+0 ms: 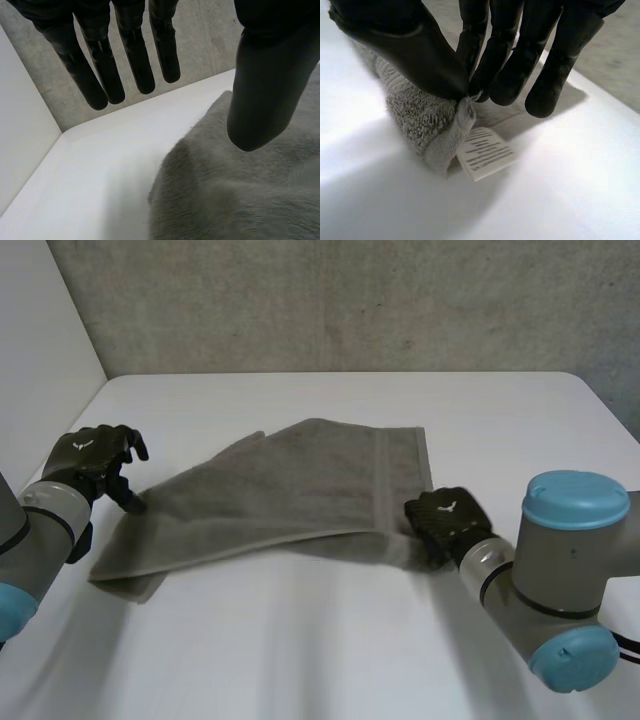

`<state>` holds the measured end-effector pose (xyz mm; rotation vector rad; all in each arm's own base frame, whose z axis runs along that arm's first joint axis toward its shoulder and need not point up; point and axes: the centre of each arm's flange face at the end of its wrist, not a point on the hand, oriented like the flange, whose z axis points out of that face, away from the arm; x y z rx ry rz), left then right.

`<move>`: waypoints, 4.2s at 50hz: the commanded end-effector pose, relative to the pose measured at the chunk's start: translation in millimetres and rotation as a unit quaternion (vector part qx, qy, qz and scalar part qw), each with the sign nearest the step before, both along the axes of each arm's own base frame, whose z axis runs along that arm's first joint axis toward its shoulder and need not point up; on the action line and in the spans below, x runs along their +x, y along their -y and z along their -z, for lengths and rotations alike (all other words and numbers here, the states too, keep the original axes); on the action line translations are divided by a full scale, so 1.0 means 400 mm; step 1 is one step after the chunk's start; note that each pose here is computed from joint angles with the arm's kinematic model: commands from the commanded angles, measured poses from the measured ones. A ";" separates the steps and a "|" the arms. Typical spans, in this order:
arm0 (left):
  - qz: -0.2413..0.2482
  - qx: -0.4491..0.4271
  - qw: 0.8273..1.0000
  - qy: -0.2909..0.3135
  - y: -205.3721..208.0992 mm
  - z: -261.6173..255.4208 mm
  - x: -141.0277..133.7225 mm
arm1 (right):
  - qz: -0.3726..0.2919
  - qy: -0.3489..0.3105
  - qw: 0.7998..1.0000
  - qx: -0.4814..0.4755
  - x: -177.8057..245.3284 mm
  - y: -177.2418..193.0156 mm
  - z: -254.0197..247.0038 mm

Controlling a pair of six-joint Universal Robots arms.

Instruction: Fold the towel.

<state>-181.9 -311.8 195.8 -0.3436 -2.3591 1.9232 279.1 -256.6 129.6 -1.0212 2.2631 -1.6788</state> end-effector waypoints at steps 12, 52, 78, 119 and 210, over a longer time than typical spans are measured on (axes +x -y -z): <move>0.001 0.001 1.000 0.000 -0.002 0.002 -0.001 | -0.010 -0.013 1.000 0.020 -0.001 -0.023 0.008; 0.002 0.004 1.000 0.001 -0.004 0.005 -0.001 | -0.018 -0.035 0.998 0.047 -0.027 -0.071 0.016; 0.002 0.004 1.000 0.001 -0.004 0.005 -0.001 | -0.014 -0.031 0.999 0.033 -0.015 -0.025 0.027; 0.002 0.004 1.000 0.001 -0.004 0.005 -0.001 | -0.052 -0.031 0.997 0.041 0.015 -0.101 0.017; 0.116 0.030 0.989 0.088 -0.068 0.008 -0.049 | 0.092 0.056 0.993 -0.045 -0.069 0.093 -0.086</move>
